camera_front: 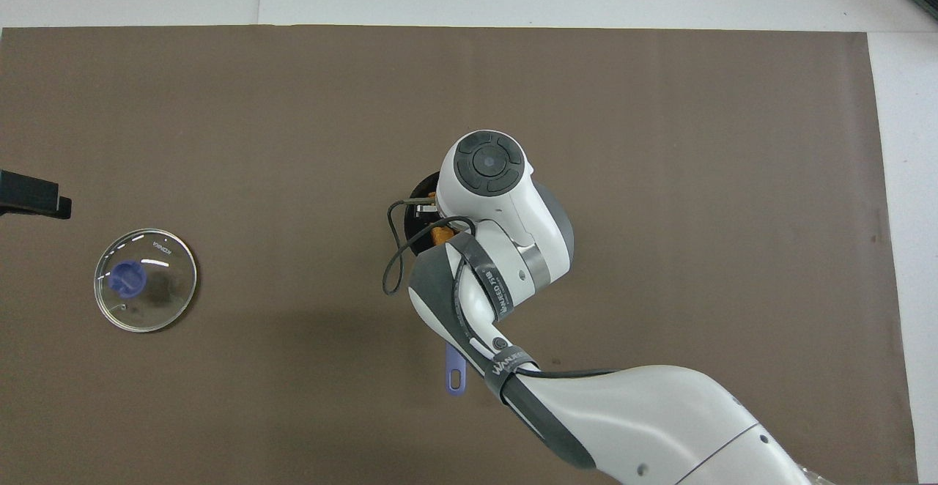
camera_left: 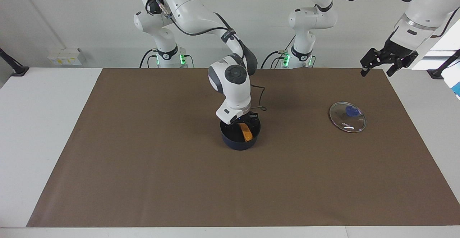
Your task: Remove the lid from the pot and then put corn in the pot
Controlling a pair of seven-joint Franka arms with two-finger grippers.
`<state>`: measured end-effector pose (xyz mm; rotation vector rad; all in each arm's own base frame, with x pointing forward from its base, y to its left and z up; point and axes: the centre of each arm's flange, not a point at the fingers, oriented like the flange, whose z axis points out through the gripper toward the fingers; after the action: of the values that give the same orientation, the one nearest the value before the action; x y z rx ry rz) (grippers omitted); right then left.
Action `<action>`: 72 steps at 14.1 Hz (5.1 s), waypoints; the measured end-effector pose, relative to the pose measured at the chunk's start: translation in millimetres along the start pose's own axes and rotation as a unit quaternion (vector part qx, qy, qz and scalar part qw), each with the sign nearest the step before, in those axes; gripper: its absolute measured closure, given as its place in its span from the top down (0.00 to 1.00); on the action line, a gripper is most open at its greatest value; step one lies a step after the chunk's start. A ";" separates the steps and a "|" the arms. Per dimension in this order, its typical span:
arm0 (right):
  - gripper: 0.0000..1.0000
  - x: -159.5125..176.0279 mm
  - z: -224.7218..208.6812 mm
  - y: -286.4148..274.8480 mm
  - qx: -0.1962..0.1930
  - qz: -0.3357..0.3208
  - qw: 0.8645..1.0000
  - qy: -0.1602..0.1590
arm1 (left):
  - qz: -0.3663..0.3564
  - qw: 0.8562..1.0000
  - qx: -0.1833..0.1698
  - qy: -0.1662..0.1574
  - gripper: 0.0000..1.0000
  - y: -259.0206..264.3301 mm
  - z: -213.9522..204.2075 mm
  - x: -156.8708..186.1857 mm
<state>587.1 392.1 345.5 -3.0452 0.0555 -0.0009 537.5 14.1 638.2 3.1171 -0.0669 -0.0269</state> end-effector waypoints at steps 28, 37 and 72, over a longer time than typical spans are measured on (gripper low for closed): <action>1.00 -70.0 -414.7 362.6 -0.042 0.050 0.997 0.046 | 0.013 1.000 0.005 -0.020 1.00 7.5 -15.6 13.3; 1.00 -42.5 -353.6 364.7 -0.042 -0.018 0.999 -0.013 | 0.013 1.000 0.005 -0.020 1.00 7.5 -15.6 13.3; 1.00 -44.2 -346.4 377.9 -0.058 -0.020 0.998 0.003 | 0.013 1.000 0.005 -0.020 1.00 7.5 -15.6 13.3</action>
<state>528.4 -15.4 654.2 -3.1616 -0.0053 -0.0087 550.7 6.4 653.7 3.1261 -0.1072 -0.0874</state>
